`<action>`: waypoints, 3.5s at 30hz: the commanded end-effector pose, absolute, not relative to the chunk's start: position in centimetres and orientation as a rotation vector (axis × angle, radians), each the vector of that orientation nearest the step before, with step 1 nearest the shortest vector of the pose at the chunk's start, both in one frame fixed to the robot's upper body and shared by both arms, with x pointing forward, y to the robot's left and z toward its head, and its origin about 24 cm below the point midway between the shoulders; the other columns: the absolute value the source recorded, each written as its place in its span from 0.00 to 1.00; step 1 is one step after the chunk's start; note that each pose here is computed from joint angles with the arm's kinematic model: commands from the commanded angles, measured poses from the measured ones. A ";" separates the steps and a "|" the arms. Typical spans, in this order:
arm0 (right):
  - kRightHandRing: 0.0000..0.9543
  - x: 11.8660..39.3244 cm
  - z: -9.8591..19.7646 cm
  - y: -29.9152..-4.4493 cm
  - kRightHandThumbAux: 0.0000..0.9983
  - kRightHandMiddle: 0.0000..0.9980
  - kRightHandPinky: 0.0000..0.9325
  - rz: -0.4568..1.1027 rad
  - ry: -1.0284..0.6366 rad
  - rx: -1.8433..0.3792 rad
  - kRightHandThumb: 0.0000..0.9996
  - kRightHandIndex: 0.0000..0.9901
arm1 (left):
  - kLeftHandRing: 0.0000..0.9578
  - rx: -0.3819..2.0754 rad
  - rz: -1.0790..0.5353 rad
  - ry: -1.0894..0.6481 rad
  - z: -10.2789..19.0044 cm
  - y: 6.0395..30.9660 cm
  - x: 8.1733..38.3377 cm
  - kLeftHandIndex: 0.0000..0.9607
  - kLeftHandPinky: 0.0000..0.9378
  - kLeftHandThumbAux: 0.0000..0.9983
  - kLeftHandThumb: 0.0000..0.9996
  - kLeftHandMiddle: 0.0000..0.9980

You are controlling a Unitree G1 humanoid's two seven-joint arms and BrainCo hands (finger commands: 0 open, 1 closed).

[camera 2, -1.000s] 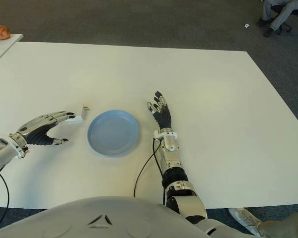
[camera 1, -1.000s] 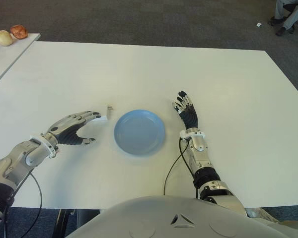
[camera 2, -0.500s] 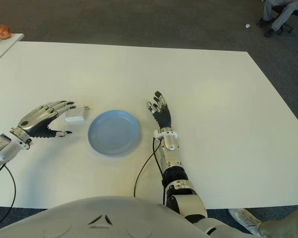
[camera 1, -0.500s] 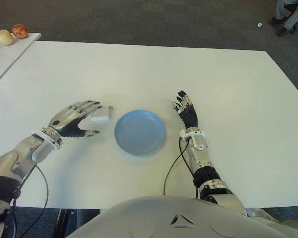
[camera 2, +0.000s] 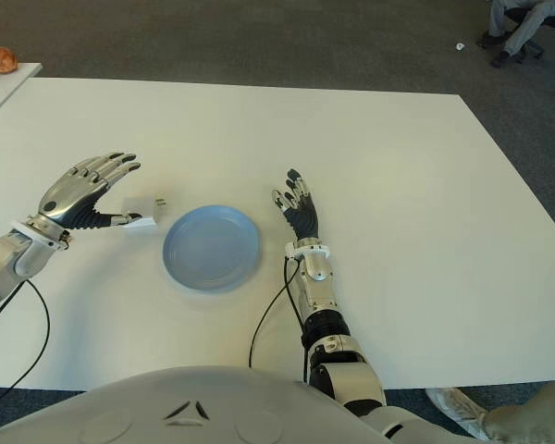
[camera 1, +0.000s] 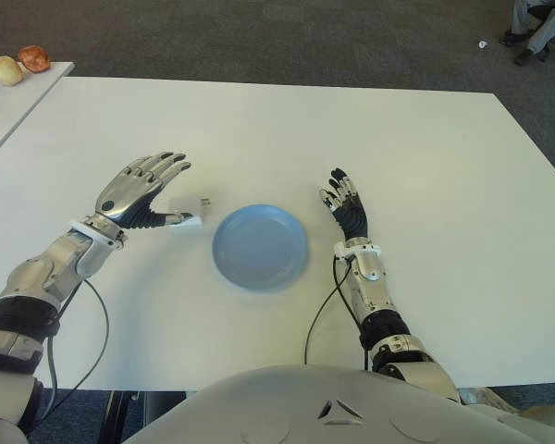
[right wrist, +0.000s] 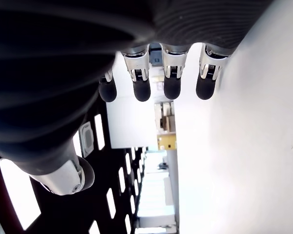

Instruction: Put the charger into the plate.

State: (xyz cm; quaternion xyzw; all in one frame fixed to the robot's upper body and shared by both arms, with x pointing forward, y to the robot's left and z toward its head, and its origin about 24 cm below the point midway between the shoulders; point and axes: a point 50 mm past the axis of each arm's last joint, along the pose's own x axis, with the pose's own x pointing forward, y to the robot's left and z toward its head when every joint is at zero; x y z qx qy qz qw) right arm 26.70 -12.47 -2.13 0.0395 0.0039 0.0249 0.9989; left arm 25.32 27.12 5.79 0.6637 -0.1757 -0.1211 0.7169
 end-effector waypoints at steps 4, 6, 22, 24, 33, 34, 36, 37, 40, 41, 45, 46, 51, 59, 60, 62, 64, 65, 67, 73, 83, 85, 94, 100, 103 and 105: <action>0.04 25.1 -4.3 -12.5 0.68 0.05 0.08 0.029 0.109 0.090 0.12 0.01 | 0.00 1.497 -0.262 -0.423 6.2 26.5 26.3 0.00 0.02 0.37 0.23 0.00; 0.04 25.1 -4.2 -12.5 0.68 0.05 0.08 0.028 0.108 0.090 0.12 0.01 | 0.00 1.503 -0.261 -0.429 6.3 26.3 26.5 0.00 0.02 0.36 0.22 0.00; 0.03 24.9 -4.2 -12.3 0.68 0.04 0.05 0.009 0.089 0.066 0.13 0.02 | 0.00 1.552 -0.297 -0.386 5.9 25.8 28.6 0.00 0.00 0.30 0.19 0.00; 0.02 24.9 -4.2 -12.3 0.68 0.04 0.04 0.006 0.086 0.059 0.13 0.02 | 0.00 1.548 -0.317 -0.358 5.4 25.9 28.7 0.00 0.00 0.30 0.19 0.00; 0.01 24.9 -4.1 -12.4 0.67 0.03 0.04 0.001 0.077 0.044 0.11 0.02 | 0.00 1.526 -0.396 -0.291 3.9 25.9 28.3 0.00 0.00 0.30 0.19 0.00; 0.01 24.9 -4.1 -12.4 0.67 0.03 0.04 0.001 0.076 0.044 0.11 0.02 | 0.00 1.526 -0.406 -0.285 3.8 25.9 28.3 0.00 0.00 0.30 0.19 0.00; 0.01 24.9 -4.1 -12.4 0.67 0.03 0.04 0.000 0.074 0.043 0.11 0.02 | 0.00 1.525 -0.422 -0.275 3.5 26.0 28.1 0.00 0.00 0.30 0.19 0.00; 0.01 24.9 -4.0 -12.5 0.67 0.03 0.04 0.000 0.072 0.043 0.11 0.02 | 0.00 1.524 -0.432 -0.265 3.2 26.0 28.0 0.00 0.00 0.30 0.18 0.00; 0.01 24.9 -4.0 -12.5 0.68 0.03 0.03 0.000 0.069 0.042 0.11 0.02 | 0.00 1.520 -0.447 -0.248 2.7 26.2 27.8 0.00 0.01 0.30 0.17 0.00; 0.01 25.0 -4.0 -12.5 0.68 0.03 0.03 0.000 0.069 0.041 0.11 0.02 | 0.00 1.517 -0.456 -0.231 2.3 26.3 27.7 0.00 0.01 0.30 0.17 0.00; 0.01 25.0 -4.0 -12.4 0.68 0.03 0.04 0.001 0.068 0.042 0.11 0.01 | 0.00 1.511 -0.486 -0.184 1.1 26.6 27.3 0.00 0.01 0.30 0.16 0.00; 0.01 25.0 -4.0 -12.4 0.68 0.03 0.04 0.001 0.068 0.043 0.10 0.01 | 0.00 1.510 -0.492 -0.177 0.9 26.6 27.3 0.00 0.01 0.30 0.16 0.00; 0.01 25.0 -4.0 -12.4 0.68 0.03 0.03 0.002 0.069 0.041 0.10 0.01 | 0.00 1.507 -0.514 -0.146 0.3 26.7 27.1 0.00 0.02 0.30 0.17 0.00; 0.01 25.0 -3.9 -12.5 0.68 0.03 0.04 -0.001 0.069 0.044 0.11 0.01 | 0.00 1.478 -0.534 -0.091 -0.6 26.8 26.8 0.00 0.04 0.30 0.19 0.00; 0.01 25.0 -3.9 -12.6 0.68 0.03 0.04 -0.001 0.069 0.044 0.11 0.01 | 0.00 1.475 -0.535 -0.089 -0.6 26.8 26.8 0.00 0.04 0.30 0.19 0.00; 0.01 25.0 -3.9 -12.6 0.69 0.03 0.04 -0.001 0.069 0.046 0.11 0.01 | 0.00 1.468 -0.536 -0.084 -0.7 26.8 26.8 0.00 0.05 0.30 0.20 0.00; 0.01 25.0 -3.9 -12.6 0.69 0.03 0.04 -0.001 0.069 0.047 0.11 0.01 | 0.00 1.460 -0.536 -0.080 -0.8 26.8 26.7 0.00 0.05 0.30 0.20 0.00; 0.01 25.0 -3.9 -12.6 0.69 0.03 0.04 -0.001 0.070 0.048 0.11 0.01 | 0.00 1.456 -0.538 -0.077 -0.8 26.8 26.7 0.00 0.04 0.31 0.20 0.00; 0.01 25.0 -3.9 -12.6 0.68 0.03 0.04 0.000 0.070 0.051 0.11 0.01 | 0.00 1.453 -0.541 -0.074 -0.9 26.8 26.6 0.00 0.04 0.31 0.20 0.00; 0.01 25.1 -3.9 -12.7 0.68 0.03 0.04 0.000 0.072 0.053 0.11 0.01 | 0.00 1.448 -0.554 -0.070 -1.0 26.7 26.5 0.00 0.03 0.31 0.21 0.00; 0.02 25.1 -3.9 -12.8 0.67 0.03 0.05 -0.001 0.081 0.068 0.10 0.02 | 0.00 1.454 -0.581 -0.061 -1.3 26.8 26.1 0.00 0.02 0.33 0.23 0.00; 0.02 25.1 -3.9 -12.8 0.67 0.03 0.04 -0.002 0.083 0.068 0.10 0.01 | 0.00 1.459 -0.589 -0.057 -1.4 26.8 26.0 0.00 0.02 0.34 0.22 0.00; 0.02 25.2 -4.0 -12.9 0.65 0.04 0.04 0.000 0.091 0.072 0.08 0.02 | 0.00 1.485 -0.612 -0.066 -2.0 26.9 25.1 0.00 0.05 0.36 0.20 0.00; 0.03 25.1 -4.0 -13.0 0.63 0.05 0.04 0.006 0.090 0.073 0.07 0.02 | 0.01 1.504 -0.612 -0.061 -2.9 27.1 24.4 0.00 0.09 0.37 0.18 0.00; 0.03 25.1 -4.0 -13.1 0.63 0.05 0.04 0.010 0.089 0.073 0.06 0.02 | 0.03 1.505 -0.615 -0.072 -3.0 27.0 24.3 0.00 0.11 0.38 0.16 0.01; 0.03 25.1 -4.0 -13.2 0.62 0.05 0.04 0.012 0.089 0.072 0.06 0.02 | 0.05 1.503 -0.619 -0.082 -3.0 27.0 24.3 0.00 0.13 0.37 0.15 0.02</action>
